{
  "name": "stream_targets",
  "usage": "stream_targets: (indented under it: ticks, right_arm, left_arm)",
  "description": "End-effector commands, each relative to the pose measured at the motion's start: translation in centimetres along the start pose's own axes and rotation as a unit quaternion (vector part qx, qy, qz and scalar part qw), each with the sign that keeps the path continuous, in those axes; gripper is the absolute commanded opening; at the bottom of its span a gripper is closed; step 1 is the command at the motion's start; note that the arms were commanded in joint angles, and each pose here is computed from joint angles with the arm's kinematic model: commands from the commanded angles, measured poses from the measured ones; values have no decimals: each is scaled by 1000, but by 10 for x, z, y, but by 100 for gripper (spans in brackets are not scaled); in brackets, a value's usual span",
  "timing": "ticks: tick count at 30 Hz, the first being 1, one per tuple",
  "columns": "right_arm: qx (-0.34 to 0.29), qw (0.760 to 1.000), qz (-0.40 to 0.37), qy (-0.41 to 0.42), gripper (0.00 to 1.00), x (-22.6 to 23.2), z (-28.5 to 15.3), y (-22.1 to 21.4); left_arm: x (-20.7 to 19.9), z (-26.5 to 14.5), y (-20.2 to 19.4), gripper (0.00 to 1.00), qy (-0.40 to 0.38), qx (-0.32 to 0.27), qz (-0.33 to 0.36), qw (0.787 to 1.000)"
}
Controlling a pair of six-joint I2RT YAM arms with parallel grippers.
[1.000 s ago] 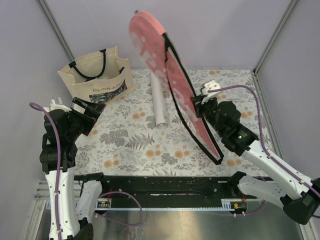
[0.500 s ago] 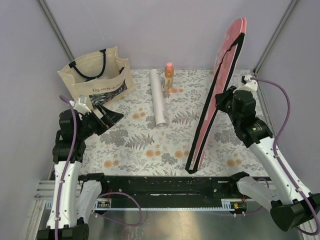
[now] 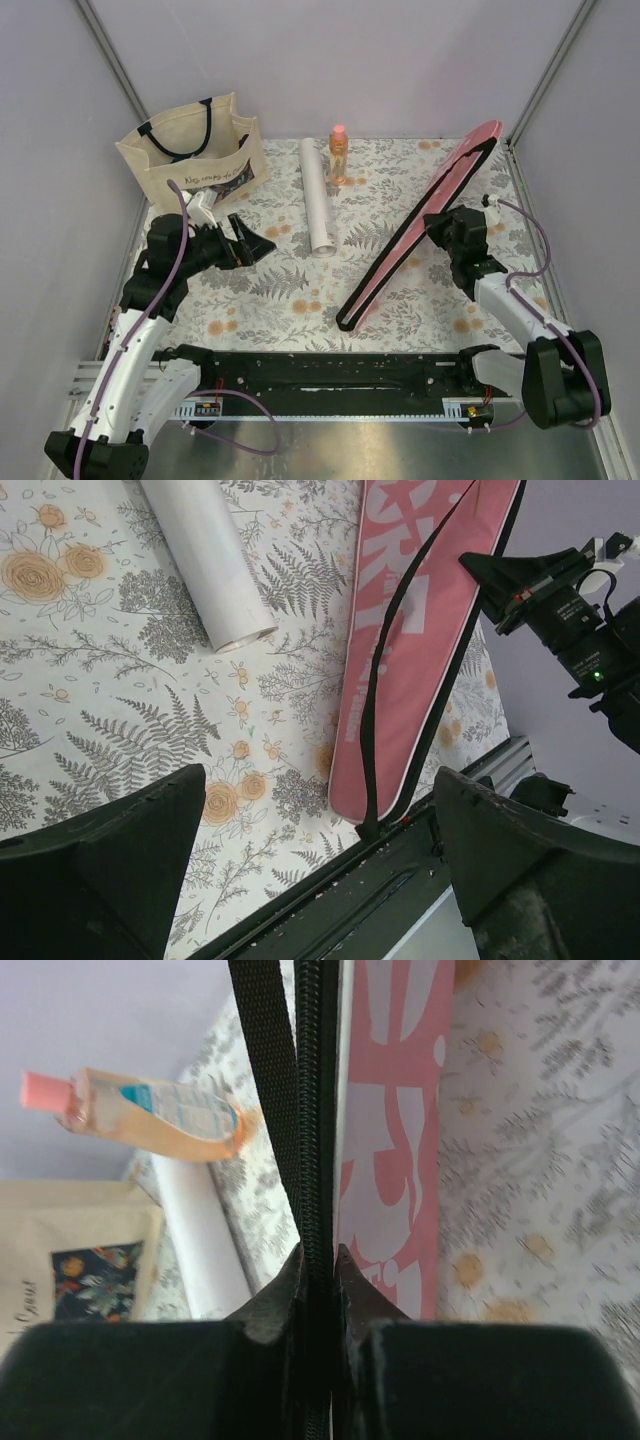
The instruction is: Pack up the badminton gear
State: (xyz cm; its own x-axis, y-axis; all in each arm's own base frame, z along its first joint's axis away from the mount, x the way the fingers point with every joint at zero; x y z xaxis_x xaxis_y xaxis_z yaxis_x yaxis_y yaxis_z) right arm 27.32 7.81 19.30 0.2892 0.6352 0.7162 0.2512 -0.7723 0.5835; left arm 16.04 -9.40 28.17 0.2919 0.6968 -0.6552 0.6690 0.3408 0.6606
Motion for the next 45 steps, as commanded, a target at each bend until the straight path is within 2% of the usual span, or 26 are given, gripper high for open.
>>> stream_targets:
  ticks: [1,5,6,9,11,12,15,20,24,28,32,39,42,45]
  right_arm:
    - [-97,974,93,183,0,52,9,46]
    - [-60,976,108,179,0,33,33,35]
    - [-31,977,108,178,3,26,37,27]
    - [17,981,106,159,35,12,41,17]
    - [46,988,74,129,63,4,38,13]
    - [55,991,56,109,72,3,35,13]
    - [72,997,10,-1,82,-6,17,20]
    - [73,981,-28,-178,99,-20,-25,38]
    - [94,957,-70,-264,100,-16,-55,55]
    - [160,949,-128,-238,99,-1,-78,62]
    - [202,953,-187,-126,100,17,-102,65]
    - [128,971,-199,20,99,40,-154,76]
    - [109,969,-189,120,100,54,-176,74]
    - [101,962,-172,186,99,61,-193,70]
  left_arm:
    - [-6,0,15,99,-15,-51,46,998]
    - [-3,4,17,99,-2,-55,43,998]
    - [-1,4,18,99,9,-59,39,997]
    - [0,5,20,99,16,-57,39,997]
    - [-1,4,22,99,21,-57,44,997]
    - [-1,4,23,99,28,-56,46,997]
    - [2,1,27,99,57,-60,51,995]
    - [6,4,25,99,64,-56,59,995]
    - [3,4,29,99,55,-60,66,995]
    - [-6,-4,37,99,45,-77,81,993]
    - [-21,-15,43,99,16,-95,98,991]
    - [-46,-42,48,99,-34,-144,129,981]
    - [-52,-54,47,99,-40,-167,138,975]
    - [-55,-60,44,99,-47,-176,137,974]
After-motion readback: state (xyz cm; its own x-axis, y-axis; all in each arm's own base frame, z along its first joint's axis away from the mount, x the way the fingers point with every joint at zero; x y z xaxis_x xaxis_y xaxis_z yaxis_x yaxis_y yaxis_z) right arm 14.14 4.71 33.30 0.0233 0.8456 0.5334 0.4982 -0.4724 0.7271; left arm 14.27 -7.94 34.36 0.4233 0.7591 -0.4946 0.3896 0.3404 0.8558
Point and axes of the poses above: each gripper's point midway between its finger pads, its own z axis out along the fingers, its own x axis along the line the jaws close on, y = z × x, the point moved 9 cm from there along -z, back along the fingers
